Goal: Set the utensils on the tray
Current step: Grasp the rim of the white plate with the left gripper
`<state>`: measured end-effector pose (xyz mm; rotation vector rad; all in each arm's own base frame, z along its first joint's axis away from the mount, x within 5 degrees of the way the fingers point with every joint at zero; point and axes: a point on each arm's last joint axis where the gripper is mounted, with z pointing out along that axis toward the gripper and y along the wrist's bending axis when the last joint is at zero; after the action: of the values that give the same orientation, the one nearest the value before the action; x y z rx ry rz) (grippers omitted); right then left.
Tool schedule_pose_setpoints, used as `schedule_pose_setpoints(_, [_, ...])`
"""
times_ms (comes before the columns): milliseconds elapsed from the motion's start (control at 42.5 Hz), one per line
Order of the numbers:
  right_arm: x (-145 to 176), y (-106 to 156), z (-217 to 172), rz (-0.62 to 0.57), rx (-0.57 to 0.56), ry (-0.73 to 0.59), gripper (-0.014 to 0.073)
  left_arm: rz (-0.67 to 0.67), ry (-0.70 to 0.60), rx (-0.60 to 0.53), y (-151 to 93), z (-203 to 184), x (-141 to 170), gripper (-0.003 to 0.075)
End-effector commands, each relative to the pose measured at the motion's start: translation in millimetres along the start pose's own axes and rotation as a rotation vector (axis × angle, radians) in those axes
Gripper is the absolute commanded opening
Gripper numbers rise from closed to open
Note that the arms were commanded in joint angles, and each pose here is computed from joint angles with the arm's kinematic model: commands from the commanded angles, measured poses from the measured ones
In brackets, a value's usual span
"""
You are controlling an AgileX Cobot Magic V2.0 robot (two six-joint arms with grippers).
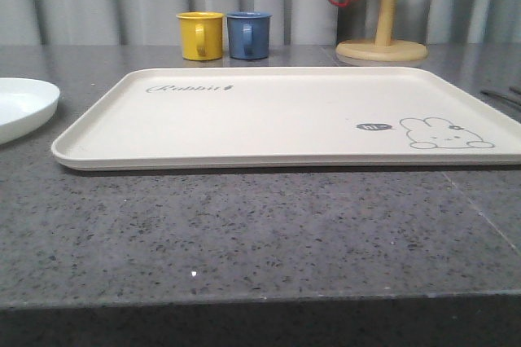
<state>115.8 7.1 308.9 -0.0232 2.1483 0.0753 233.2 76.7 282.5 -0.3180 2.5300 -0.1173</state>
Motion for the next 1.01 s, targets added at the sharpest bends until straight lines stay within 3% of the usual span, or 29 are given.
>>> schedule_pose_setpoints(0, [-16.1, -0.2, -5.1, -0.015, 0.007, -0.095, 0.0522, -0.042, -0.109, 0.048, 4.6, -1.2, -17.0, 0.046])
schedule_pose_setpoints(165, [-16.1, -0.2, -5.1, -0.015, 0.007, -0.095, 0.0522, -0.11, -0.103, 0.053, 13.4, 20.5, -22.1, 0.046])
schedule_pose_setpoints(611, [-16.1, -0.2, -5.1, -0.015, 0.007, -0.095, 0.0522, -0.164, -0.092, 0.212, 10.5, 53.6, -35.1, 0.0444])
schedule_pose_setpoints(729, [-16.1, -0.2, -5.1, -0.015, 0.007, -0.095, 0.0522, -0.163, -0.055, 0.237, 8.8, 56.1, -32.2, 0.0344])
schedule_pose_setpoints(987, [-16.1, -0.2, -5.1, -0.015, 0.007, -0.095, 0.0522, -0.159, -0.026, 0.261, 6.4, 55.6, -29.8, 0.0023])
